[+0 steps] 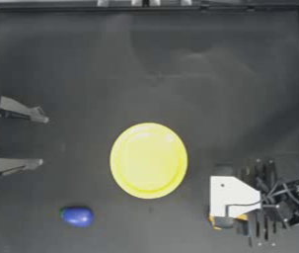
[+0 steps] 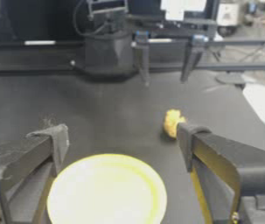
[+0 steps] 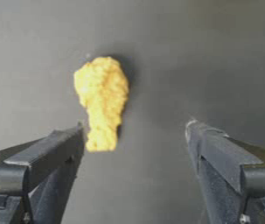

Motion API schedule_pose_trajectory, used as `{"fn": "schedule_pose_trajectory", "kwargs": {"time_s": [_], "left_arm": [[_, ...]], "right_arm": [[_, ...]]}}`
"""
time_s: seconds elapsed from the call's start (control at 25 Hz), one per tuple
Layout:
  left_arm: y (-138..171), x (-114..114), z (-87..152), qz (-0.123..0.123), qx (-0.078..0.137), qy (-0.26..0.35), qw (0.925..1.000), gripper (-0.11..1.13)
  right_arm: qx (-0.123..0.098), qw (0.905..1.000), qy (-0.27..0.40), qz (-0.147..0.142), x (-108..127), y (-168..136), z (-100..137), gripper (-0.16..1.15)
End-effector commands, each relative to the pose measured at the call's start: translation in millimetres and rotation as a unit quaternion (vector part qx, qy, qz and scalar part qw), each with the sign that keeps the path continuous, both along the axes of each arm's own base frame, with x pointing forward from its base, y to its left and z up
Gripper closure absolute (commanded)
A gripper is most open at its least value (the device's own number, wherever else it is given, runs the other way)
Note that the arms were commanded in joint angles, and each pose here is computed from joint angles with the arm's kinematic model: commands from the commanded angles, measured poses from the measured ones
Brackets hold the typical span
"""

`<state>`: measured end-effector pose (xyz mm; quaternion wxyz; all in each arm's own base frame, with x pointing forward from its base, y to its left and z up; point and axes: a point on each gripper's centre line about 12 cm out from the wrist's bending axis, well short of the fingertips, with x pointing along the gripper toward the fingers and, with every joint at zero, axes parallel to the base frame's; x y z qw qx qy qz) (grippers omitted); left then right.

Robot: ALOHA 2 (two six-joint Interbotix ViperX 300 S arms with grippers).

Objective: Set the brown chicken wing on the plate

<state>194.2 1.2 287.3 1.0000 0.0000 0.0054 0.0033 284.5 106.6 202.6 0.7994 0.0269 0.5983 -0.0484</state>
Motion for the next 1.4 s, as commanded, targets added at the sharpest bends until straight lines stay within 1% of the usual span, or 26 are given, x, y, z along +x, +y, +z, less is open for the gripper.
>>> {"fn": "schedule_pose_trajectory", "kwargs": {"time_s": [0.04,0.16,0.4,0.64,0.8,1.04,1.24,1.4], "left_arm": [[0.9,1.2,5.5,0.002,-0.003,-0.007,1.0000,-0.01],[1.0,0.3,5.1,0.003,-0.005,-0.008,1.0000,-0.01],[1.3,-4.6,4.4,0.004,-0.014,-0.014,0.9998,-0.01],[1.3,-5.2,2.1,0.004,-0.014,-0.012,0.9998,-0.01],[1.3,-4.1,3.6,0.004,-0.013,-0.012,0.9998,-0.01],[1.5,-3.6,3.9,0.005,-0.014,-0.005,0.9999,-0.01],[1.6,-1.9,4.4,0.005,-0.014,-0.005,0.9999,-0.01],[1.6,1.5,4.0,0.005,-0.014,0.001,0.9999,-0.01]], "right_arm": [[0.007,0.9998,-0.018,0.002,7.4,4.6,-0.1,0.00],[0.009,0.9998,-0.017,-0.004,8.4,5.2,-10.8,0.00],[0.023,0.9993,-0.029,-0.009,10.9,8.5,-29.2,0.00],[0.023,0.9996,-0.011,-0.012,12.4,12.6,-47.8,0.00],[0.029,0.9994,-0.012,-0.017,15.6,16.1,-58.7,0.00],[0.036,0.9991,-0.013,-0.017,17.6,20.4,-66.9,0.00],[0.036,0.9991,0.001,-0.023,15.7,20.9,-76.2,0.01],[0.034,0.9992,0.006,-0.021,15.8,21.5,-81.8,0.01]]}}
